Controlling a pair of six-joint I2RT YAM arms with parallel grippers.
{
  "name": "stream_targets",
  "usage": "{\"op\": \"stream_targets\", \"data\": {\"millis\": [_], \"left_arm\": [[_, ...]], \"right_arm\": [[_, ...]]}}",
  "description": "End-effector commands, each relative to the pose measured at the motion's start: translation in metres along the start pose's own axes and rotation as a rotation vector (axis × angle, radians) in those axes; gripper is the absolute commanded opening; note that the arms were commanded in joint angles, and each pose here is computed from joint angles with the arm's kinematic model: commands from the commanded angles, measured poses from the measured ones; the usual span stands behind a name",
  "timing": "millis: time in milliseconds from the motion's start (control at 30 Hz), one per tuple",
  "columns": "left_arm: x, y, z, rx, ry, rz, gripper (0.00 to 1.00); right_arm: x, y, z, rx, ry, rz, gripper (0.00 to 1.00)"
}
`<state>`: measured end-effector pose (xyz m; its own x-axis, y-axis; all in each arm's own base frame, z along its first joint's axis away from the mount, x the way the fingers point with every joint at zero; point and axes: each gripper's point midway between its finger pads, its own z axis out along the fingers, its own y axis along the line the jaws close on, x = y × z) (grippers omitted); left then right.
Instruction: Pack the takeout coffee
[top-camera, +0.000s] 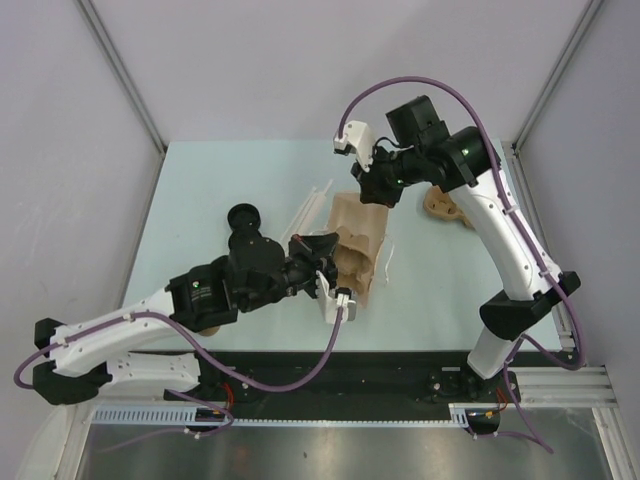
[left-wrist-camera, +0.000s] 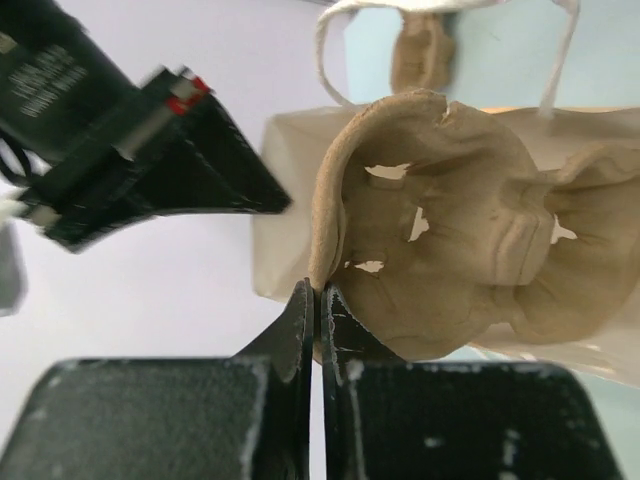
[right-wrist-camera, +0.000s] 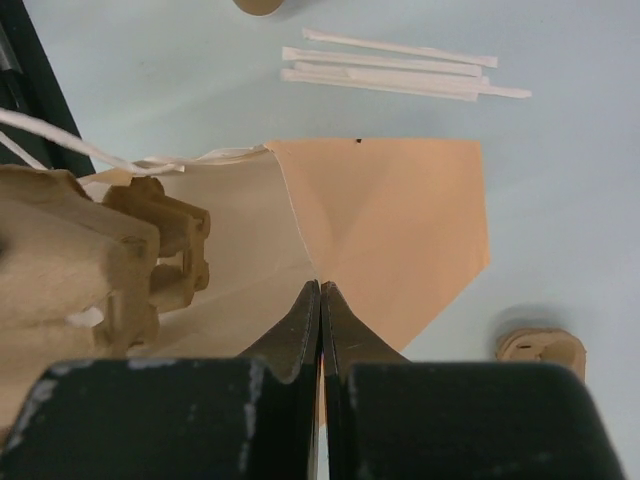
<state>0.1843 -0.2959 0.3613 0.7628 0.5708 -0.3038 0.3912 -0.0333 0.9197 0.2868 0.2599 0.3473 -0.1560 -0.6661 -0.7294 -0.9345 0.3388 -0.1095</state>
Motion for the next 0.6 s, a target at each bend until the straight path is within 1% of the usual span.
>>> {"op": "stream_targets", "data": {"millis": [0,33,67,133,367,400,567], "left_arm": [[-0.013,0.019,-0.013,-0.006,-0.034,-0.118,0.0],[-0.017,0.018,-0.011,0.01,-0.043,-0.134,0.0],[-0.02,0.027,-0.016,0.007,-0.047,-0.174,0.0],[-0.022,0.028,-0.016,0.023,-0.045,-0.192,0.0],[-0.01,0.022,0.0,-0.017,0.011,-0.174,0.0],[-0.004,0.025,0.001,-0.032,0.039,-0.176,0.0],[0.011,0.036,0.014,-0.073,0.093,-0.171,0.0]], "right_arm": [[-0.024,0.019,-0.039,0.006,-0.104,-0.024,0.0],[-0.024,0.022,-0.042,0.002,-0.108,-0.027,0.0],[-0.025,0.023,-0.044,0.002,-0.113,-0.028,0.0],[-0.025,0.026,-0.045,-0.005,-0.11,-0.021,0.0],[-0.012,0.022,-0.021,-0.068,-0.068,0.028,0.0],[-0.012,0.02,-0.019,-0.073,-0.068,0.032,0.0],[-0.011,0.022,-0.01,-0.108,-0.063,0.039,0.0]]}}
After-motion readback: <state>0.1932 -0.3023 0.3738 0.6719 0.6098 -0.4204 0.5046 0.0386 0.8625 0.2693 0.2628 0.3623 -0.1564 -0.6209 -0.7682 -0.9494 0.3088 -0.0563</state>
